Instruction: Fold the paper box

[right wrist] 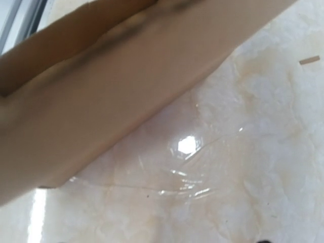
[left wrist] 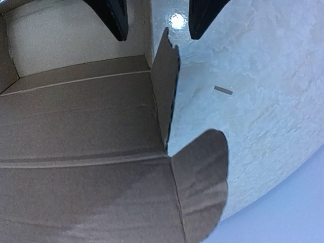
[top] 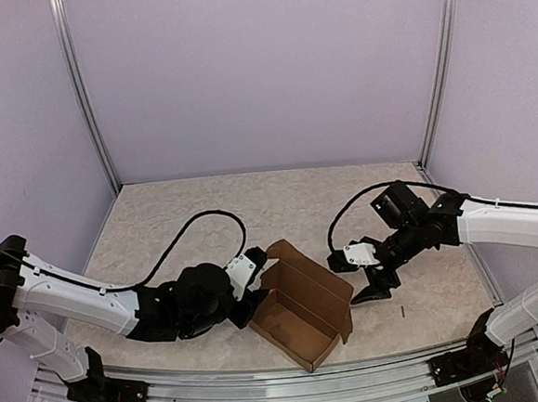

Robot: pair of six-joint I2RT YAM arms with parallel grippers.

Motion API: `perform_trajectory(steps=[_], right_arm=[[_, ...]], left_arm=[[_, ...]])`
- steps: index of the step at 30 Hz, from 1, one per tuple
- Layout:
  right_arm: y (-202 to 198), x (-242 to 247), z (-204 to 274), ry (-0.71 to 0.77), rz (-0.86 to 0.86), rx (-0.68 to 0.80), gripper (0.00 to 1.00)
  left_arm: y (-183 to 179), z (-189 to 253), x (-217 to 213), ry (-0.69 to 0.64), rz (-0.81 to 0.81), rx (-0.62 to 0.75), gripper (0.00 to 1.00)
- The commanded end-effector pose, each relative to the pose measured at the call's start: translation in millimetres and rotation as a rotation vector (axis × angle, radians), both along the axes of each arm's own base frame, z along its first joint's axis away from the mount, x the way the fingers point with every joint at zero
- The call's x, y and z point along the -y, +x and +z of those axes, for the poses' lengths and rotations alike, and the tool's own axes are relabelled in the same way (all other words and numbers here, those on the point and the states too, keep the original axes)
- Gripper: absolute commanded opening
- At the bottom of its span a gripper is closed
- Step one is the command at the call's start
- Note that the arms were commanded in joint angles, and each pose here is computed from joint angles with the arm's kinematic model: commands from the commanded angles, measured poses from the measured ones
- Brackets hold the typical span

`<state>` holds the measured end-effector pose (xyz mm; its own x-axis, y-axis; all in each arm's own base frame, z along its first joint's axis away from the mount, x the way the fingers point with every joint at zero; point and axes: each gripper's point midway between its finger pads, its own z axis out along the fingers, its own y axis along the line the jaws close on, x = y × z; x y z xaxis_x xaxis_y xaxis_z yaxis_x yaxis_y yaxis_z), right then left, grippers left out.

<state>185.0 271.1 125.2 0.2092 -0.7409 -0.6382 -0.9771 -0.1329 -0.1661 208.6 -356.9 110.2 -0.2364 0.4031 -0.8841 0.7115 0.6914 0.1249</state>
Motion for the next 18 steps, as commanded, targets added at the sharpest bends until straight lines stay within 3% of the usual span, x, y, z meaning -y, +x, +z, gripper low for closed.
perform_trajectory(steps=[1, 4, 9, 18], right_arm=[[-4, 4, 7, -0.018, 0.013, 0.023, 0.79], [-5, 5, 7, -0.023, 0.016, 0.031, 0.80], [-14, 3, 7, -0.025, 0.035, 0.035, 0.80], [-17, -3, 10, -0.013, 0.045, 0.032, 0.80]], left_arm=[[-3, 31, -7, 0.071, -0.045, -0.034, 0.46], [-3, 46, -8, 0.053, -0.109, -0.097, 0.53], [-7, 59, 0, 0.024, -0.221, -0.167, 0.55], [19, 45, 13, 0.104, -0.193, -0.196, 0.53]])
